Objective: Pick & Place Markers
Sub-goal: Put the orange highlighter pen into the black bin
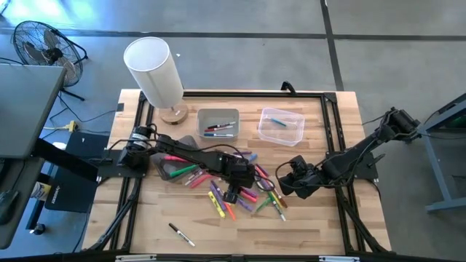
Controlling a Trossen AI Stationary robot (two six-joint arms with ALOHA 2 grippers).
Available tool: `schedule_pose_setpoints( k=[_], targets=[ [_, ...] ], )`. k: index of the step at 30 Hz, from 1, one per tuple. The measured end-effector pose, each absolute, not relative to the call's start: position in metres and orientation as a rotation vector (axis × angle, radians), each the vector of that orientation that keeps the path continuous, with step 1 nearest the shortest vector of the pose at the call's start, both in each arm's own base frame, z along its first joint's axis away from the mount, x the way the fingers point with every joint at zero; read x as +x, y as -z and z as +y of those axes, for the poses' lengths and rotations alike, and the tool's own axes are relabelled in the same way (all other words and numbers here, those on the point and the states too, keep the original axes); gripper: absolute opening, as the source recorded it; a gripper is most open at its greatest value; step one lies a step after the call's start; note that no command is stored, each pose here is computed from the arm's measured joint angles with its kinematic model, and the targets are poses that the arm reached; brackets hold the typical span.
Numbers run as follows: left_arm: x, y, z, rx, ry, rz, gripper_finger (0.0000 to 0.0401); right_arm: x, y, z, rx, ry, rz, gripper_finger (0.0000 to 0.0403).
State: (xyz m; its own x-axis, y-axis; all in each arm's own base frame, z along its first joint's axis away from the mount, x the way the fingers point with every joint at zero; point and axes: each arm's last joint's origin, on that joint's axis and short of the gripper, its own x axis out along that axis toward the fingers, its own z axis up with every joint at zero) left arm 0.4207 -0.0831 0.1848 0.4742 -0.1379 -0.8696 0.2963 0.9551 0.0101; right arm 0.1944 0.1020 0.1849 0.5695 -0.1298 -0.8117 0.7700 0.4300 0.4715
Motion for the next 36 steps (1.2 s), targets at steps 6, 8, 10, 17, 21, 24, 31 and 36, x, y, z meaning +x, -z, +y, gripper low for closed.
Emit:
schedule_pose_setpoints(
  k=[6, 8, 10, 17, 21, 24, 31, 36],
  targets=[
    [0.421, -0.185, -0.083, 0.156, 0.284, 1.045, 0.0073, 0.194, -0.185, 0.102, 0.968, 0.639, 0.780, 0.0000],
    [0.421, -0.185, -0.083, 0.160, 0.284, 1.045, 0.0066, 0.194, -0.185, 0.102, 0.967, 0.639, 0.779, 0.0000],
    [0.421, -0.184, -0.083, 0.161, 0.284, 1.046, 0.0063, 0.194, -0.185, 0.102, 0.967, 0.639, 0.779, 0.0000],
    [0.420, -0.184, -0.083, 0.153, 0.289, 1.052, 0.0062, 0.194, -0.185, 0.102, 0.967, 0.639, 0.779, 0.0000],
    [0.418, -0.183, -0.083, 0.137, 0.310, 1.071, 0.0062, 0.194, -0.185, 0.102, 0.967, 0.639, 0.779, 0.0000],
    [0.418, -0.183, -0.084, 0.128, 0.326, 1.072, 0.0068, 0.194, -0.185, 0.102, 0.967, 0.639, 0.779, 0.0000],
    [0.419, -0.171, -0.086, 0.091, 0.351, 1.107, 0.0107, 0.194, -0.185, 0.102, 0.967, 0.639, 0.779, 0.0000],
    [0.420, -0.173, -0.086, 0.100, 0.338, 1.094, 0.0122, 0.194, -0.185, 0.102, 0.968, 0.639, 0.778, 0.0000]
  ],
)
